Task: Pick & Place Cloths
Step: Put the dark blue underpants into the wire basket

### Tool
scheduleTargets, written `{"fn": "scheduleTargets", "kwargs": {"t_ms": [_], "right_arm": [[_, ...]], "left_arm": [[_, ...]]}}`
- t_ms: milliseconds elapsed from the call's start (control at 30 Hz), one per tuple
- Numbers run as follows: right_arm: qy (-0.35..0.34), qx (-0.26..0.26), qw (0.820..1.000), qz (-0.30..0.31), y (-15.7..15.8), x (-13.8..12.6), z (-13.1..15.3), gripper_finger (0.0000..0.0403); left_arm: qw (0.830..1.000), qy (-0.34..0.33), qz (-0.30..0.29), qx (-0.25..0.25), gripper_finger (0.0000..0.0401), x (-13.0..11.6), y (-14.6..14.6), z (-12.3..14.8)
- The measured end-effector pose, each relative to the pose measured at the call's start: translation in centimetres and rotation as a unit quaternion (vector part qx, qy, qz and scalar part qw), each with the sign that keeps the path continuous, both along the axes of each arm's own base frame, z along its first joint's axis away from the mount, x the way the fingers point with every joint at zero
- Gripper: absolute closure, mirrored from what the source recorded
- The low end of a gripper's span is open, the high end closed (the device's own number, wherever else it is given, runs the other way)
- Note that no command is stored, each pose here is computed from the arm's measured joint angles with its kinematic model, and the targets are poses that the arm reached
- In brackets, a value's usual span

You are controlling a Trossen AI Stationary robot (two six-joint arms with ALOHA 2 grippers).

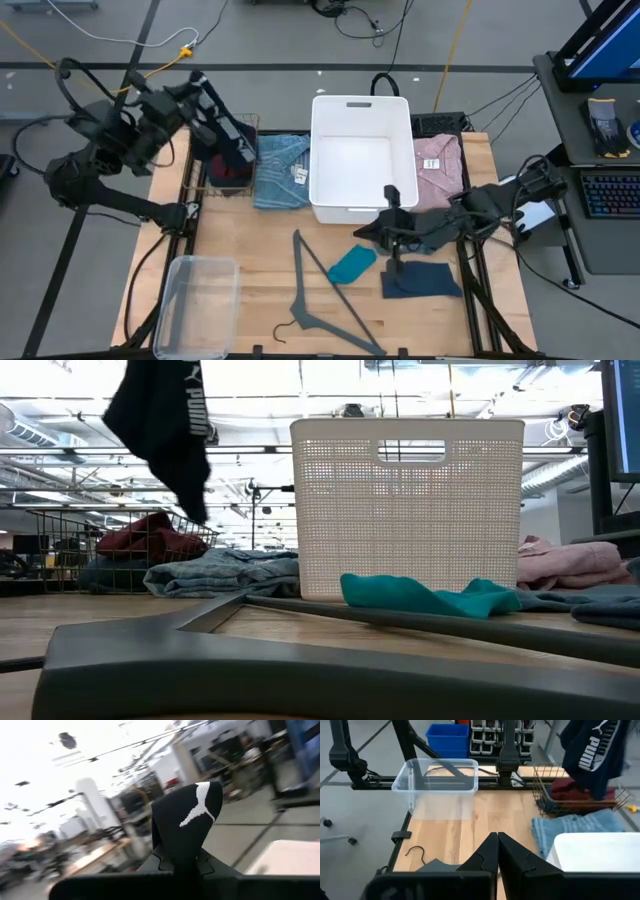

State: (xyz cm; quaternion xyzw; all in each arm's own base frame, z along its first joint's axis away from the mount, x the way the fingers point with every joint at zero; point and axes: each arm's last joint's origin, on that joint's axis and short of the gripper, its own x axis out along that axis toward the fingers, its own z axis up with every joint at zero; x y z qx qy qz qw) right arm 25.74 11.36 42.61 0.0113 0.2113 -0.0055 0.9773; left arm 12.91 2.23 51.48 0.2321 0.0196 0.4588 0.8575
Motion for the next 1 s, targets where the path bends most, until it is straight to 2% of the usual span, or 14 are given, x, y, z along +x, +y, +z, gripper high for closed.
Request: {"fn": "scheduleTargets", "kwargs": {"t_ms": [167, 367, 500, 600, 700, 833, 1000], "right_arm": [[0.003, -0.023, 1.000, -0.004, -1.1, -1.4, 0.7, 0.0403], [0.022, -0.046, 0.998, -0.022, -2.0, -2.9, 0.0, 0.0403], [0.005, -0.038, 0.999, -0.025, -2.5, -3.7, -1.3, 0.0403], [-0.021, -0.029, 0.999, -0.028, -3.1, -4.4, -2.6, 0.0403], [-0.044, -0.031, 0.998, -0.025, -3.7, -5.4, -4.1, 0.0403], [-0.073, -0.061, 0.995, -0.011, -4.4, -6.8, -6.1, 0.0403], [-0.125, -0.066, 0.990, -0.006, -5.1, -8.4, -7.8, 0.0403]], "left_arm": [[0.997, 0.027, 0.062, 0.021, 0.0401, -0.5, 1.4, 0.4], [0.992, 0.045, 0.119, 0.003, 0.0401, -0.9, 3.1, -0.3], [0.991, 0.068, 0.114, -0.029, 0.0401, -0.5, 4.3, -1.5], [0.985, 0.098, 0.130, -0.061, 0.0401, 0.1, 5.4, -2.6], [0.975, 0.127, 0.157, -0.091, 0.0401, 0.7, 6.6, -3.8], [0.963, 0.161, 0.172, -0.134, 0.0401, 1.4, 8.4, -5.3], [0.937, 0.203, 0.199, -0.205, 0.0401, 1.5, 10.3, -7.5]]}}
